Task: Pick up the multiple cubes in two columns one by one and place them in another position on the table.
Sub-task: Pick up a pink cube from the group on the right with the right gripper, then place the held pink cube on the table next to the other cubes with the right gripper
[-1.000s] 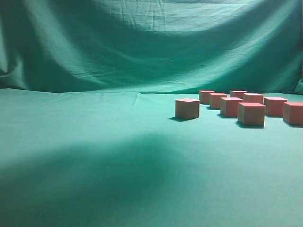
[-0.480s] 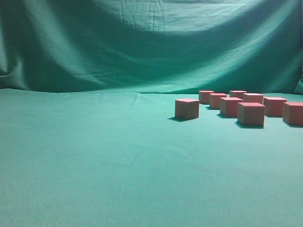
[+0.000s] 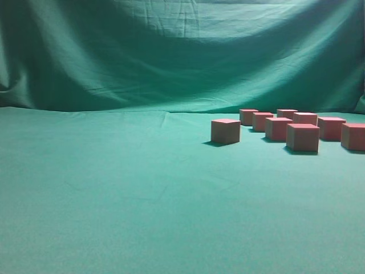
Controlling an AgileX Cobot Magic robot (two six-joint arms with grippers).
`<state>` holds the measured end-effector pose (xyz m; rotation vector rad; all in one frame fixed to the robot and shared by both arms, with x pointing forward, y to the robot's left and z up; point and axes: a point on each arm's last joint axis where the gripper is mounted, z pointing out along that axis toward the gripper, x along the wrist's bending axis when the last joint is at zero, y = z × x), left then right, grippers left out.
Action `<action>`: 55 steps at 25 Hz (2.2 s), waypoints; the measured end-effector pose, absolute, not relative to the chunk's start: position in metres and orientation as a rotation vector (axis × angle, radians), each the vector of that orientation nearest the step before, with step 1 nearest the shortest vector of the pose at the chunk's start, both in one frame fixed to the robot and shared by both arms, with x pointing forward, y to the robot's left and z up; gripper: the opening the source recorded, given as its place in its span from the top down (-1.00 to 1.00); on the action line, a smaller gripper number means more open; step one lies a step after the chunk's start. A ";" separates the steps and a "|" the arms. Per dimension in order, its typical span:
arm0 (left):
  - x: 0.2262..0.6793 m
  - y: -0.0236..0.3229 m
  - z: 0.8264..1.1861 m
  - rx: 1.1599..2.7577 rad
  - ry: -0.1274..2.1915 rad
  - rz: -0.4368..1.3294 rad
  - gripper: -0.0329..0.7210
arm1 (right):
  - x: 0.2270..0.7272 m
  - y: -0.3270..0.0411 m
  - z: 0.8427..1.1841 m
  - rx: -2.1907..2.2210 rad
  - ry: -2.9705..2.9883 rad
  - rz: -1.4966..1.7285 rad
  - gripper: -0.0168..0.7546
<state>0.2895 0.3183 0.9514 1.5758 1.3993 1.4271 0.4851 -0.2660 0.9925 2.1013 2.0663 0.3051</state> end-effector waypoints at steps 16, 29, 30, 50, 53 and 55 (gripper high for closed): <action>0.289 0.318 0.951 1.576 1.399 1.427 0.91 | 0.518 -0.256 0.948 2.121 2.058 0.411 -0.49; 0.289 0.318 0.951 1.576 1.399 1.427 0.91 | 0.523 -0.255 0.937 2.093 2.097 0.400 0.18; 0.289 0.318 0.951 1.576 1.399 1.427 0.91 | 0.523 -0.255 0.937 2.090 2.099 0.399 0.18; 0.289 0.318 0.951 1.576 1.399 1.427 0.91 | 0.596 -0.133 1.090 1.010 2.614 0.626 0.18; 0.289 0.318 0.951 1.576 1.399 1.427 0.91 | 0.612 -0.097 1.080 0.760 2.718 0.587 0.18; 0.289 0.318 0.951 1.576 1.399 1.427 0.91 | 0.620 -0.076 1.068 0.624 2.768 0.563 0.18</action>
